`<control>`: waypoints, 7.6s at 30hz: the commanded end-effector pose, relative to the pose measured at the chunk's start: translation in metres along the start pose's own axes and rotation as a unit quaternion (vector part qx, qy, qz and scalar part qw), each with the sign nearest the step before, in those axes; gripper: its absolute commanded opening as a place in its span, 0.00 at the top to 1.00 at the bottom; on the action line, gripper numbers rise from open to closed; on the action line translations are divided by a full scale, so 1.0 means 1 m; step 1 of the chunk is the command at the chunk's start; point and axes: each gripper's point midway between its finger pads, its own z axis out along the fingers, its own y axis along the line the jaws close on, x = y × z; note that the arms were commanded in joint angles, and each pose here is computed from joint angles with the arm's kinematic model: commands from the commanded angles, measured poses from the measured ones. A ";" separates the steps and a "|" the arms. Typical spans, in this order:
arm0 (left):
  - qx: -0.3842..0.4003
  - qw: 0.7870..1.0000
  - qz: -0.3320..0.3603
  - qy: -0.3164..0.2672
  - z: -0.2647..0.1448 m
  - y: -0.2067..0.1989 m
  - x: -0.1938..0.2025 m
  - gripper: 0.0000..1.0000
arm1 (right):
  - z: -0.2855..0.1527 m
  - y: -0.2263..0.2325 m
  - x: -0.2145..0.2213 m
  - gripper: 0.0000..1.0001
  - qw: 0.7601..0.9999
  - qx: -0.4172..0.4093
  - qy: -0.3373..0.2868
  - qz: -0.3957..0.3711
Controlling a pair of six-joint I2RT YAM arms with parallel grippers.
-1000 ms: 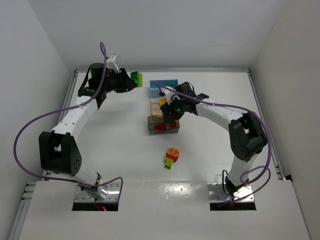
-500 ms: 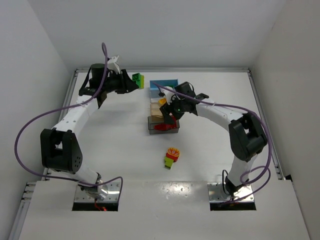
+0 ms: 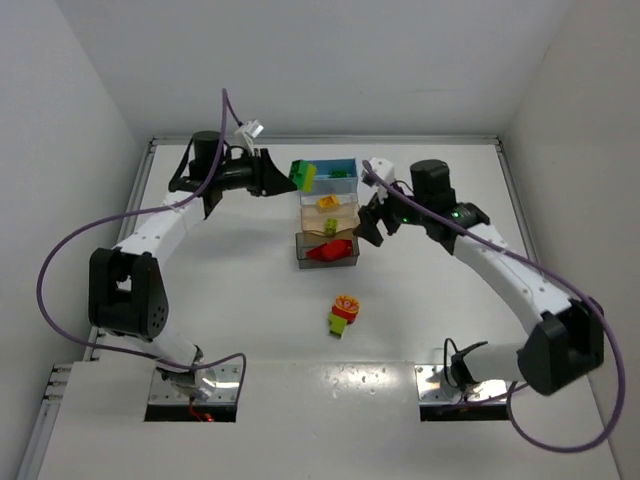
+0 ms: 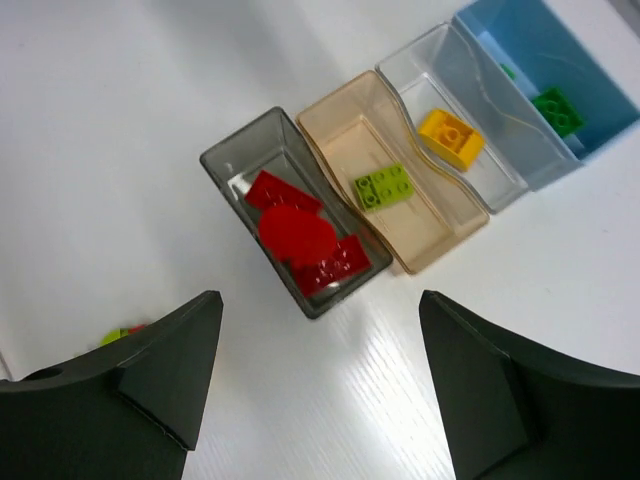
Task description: Sort the legos into containers by color
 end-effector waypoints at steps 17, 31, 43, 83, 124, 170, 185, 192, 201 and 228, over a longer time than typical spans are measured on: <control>0.368 0.915 0.056 0.154 0.039 -0.127 0.058 0.83 | -0.060 0.045 -0.006 0.28 0.949 -0.235 -0.071 0.200; 0.376 0.911 0.058 0.156 0.030 -0.117 0.069 0.83 | -0.065 0.016 -0.034 0.30 0.887 -0.349 -0.108 0.282; 0.380 0.910 0.058 0.158 0.029 -0.123 0.069 0.83 | -0.037 0.013 -0.036 0.30 0.901 -0.330 -0.095 0.266; 0.307 0.950 0.054 0.016 0.026 -0.112 0.010 0.89 | -0.053 0.035 0.002 0.95 0.924 -0.294 -0.063 0.236; -0.270 0.957 0.109 -0.005 0.153 0.159 -0.041 0.48 | -0.053 -0.016 0.025 0.94 0.944 -0.192 -0.060 0.260; 0.303 0.942 -0.067 0.127 0.107 -0.090 0.025 0.35 | -0.029 -0.037 -0.009 0.94 0.987 0.043 0.023 -0.152; 0.170 0.971 0.018 0.166 0.109 -0.059 0.032 0.35 | -0.029 -0.039 0.002 0.94 0.988 0.049 0.030 -0.143; 0.207 0.962 0.025 0.175 0.102 -0.086 0.037 0.35 | -0.025 -0.045 -0.001 0.94 0.987 0.056 0.028 -0.150; 0.246 0.952 0.051 0.176 0.097 -0.114 0.040 0.31 | -0.007 -0.045 0.006 0.94 0.987 0.041 0.028 -0.154; 0.208 0.962 0.044 0.172 0.111 -0.102 0.041 0.31 | 0.006 -0.034 -0.025 0.94 0.984 0.028 -0.001 -0.178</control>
